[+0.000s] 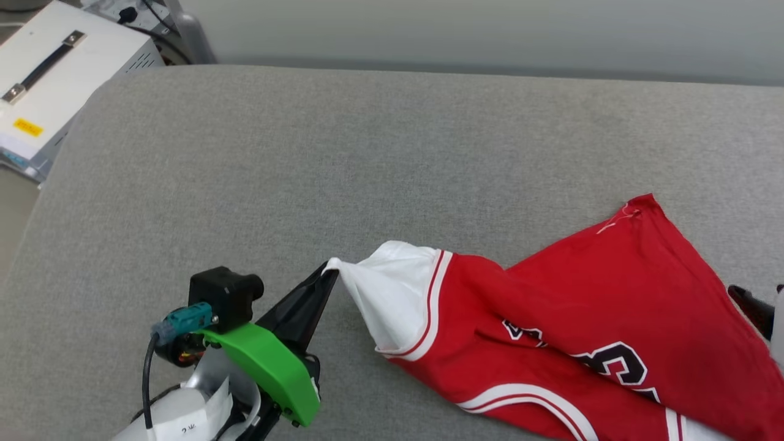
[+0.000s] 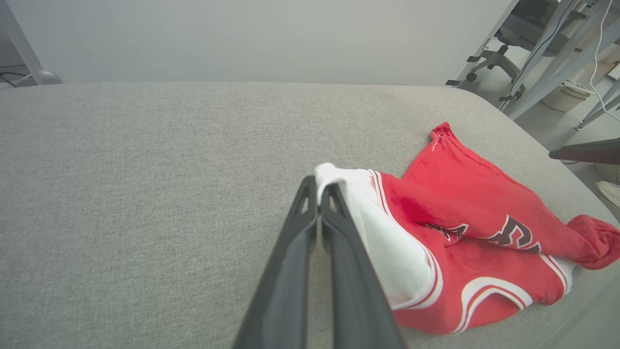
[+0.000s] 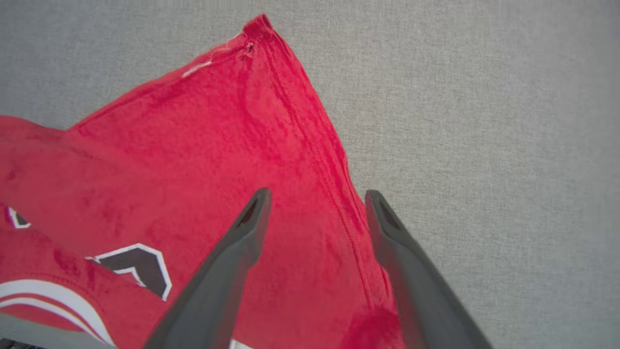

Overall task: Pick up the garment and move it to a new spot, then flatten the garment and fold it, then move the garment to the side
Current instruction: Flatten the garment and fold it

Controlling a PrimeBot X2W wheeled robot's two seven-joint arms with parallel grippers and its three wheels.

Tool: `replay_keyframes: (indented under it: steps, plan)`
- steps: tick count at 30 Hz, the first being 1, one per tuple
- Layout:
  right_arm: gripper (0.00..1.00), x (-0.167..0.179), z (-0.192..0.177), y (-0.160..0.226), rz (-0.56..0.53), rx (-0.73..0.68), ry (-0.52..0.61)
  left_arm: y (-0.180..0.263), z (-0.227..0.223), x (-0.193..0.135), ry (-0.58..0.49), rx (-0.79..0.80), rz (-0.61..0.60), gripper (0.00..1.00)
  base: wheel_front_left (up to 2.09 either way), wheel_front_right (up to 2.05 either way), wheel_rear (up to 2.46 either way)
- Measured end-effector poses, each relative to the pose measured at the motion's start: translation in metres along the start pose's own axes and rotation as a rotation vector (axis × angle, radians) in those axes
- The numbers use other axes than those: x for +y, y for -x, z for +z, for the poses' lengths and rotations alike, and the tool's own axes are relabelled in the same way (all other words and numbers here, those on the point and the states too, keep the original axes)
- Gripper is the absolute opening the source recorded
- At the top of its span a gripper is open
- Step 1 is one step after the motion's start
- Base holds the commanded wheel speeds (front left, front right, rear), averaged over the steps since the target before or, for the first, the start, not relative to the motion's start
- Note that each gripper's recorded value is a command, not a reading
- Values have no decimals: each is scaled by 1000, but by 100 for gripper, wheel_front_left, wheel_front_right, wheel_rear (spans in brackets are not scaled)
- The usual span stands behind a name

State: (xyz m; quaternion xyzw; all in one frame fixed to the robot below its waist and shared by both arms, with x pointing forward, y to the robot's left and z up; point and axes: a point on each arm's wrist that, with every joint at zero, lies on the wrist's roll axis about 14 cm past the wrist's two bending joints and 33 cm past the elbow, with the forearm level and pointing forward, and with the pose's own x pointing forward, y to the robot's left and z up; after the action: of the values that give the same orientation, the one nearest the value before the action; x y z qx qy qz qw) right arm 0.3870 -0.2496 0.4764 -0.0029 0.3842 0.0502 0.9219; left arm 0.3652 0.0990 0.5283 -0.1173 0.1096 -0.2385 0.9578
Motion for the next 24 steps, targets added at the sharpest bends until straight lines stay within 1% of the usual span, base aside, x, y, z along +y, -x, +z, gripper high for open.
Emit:
replay_keyframes:
  steps: [4, 9, 17, 19, 22, 24]
  plan:
    - [100, 15, 29, -23, 34, 9, 78, -1, 5, 3, -1, -8, 5, 0, 0, 0, 0]
    - [100, 23, 43, -58, 45, 74, 131, -2, 4, 9, 8, -5, 19, 0, 0, 0, 0]
    - [100, 33, 41, -117, 46, 199, 209, -4, -6, 26, 11, 19, 70, 0, 0, 0, 0]
    - [100, 35, 36, -129, 49, 231, 219, -4, -10, 31, 20, 29, 87, 0, 0, 0, 0]
    - [100, 40, 20, -146, 61, 301, 230, -3, -17, 38, 31, 46, 112, 0, 0, 0, 0]
    - [100, 41, 18, -153, 60, 323, 248, -2, -20, 40, 38, 54, 123, 0, 0, 0, 0]
